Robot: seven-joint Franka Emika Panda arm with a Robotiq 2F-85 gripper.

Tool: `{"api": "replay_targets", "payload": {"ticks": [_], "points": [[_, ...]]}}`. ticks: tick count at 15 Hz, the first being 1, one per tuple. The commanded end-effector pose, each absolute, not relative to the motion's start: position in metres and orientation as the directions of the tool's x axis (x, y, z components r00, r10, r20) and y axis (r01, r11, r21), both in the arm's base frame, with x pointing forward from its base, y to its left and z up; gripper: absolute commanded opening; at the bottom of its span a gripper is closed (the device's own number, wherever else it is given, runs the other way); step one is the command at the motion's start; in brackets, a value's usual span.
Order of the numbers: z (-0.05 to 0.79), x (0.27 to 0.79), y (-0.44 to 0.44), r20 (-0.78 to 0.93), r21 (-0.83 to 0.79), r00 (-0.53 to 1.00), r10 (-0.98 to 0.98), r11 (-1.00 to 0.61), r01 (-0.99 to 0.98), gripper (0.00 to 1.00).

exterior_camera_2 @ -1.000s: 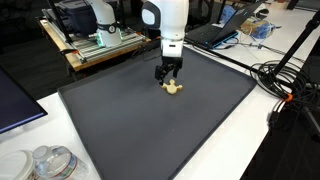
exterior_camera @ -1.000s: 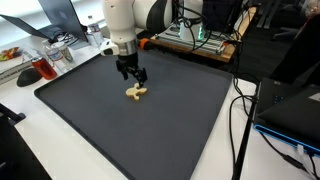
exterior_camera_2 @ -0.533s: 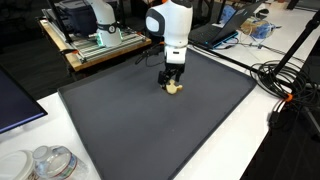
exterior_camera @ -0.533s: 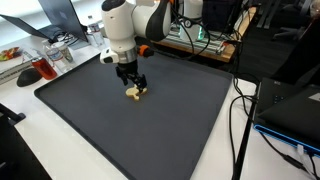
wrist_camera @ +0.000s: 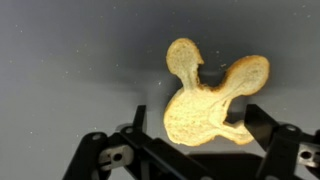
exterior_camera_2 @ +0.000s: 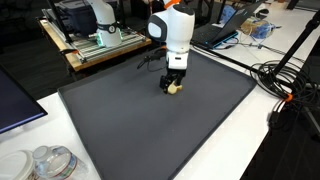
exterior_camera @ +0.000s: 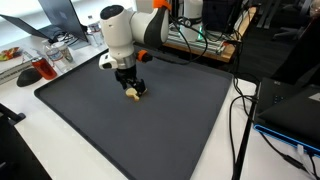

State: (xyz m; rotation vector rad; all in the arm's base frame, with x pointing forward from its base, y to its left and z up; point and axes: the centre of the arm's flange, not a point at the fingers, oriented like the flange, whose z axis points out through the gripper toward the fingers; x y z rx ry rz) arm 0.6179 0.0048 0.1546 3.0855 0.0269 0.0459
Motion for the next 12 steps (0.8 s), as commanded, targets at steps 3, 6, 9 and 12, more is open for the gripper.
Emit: {"api": "replay_targets", "payload": {"ticks": [3, 6, 9, 12], "points": [[0.1513, 0.6184, 0.0011, 0.018, 0.045, 1.0, 0.021, -0.999, 0.021, 1.0], [0.1485, 0.6183, 0.0012, 0.023, 0.043, 0.999, 0.028, -0.999, 0.027, 1.0], [0.1441, 0.6177, 0.0026, 0.017, 0.048, 0.999, 0.044, -0.998, 0.043, 0.72], [0.1441, 0.6179, 0.0073, 0.022, 0.045, 0.998, 0.058, -0.997, 0.057, 0.51]]}}
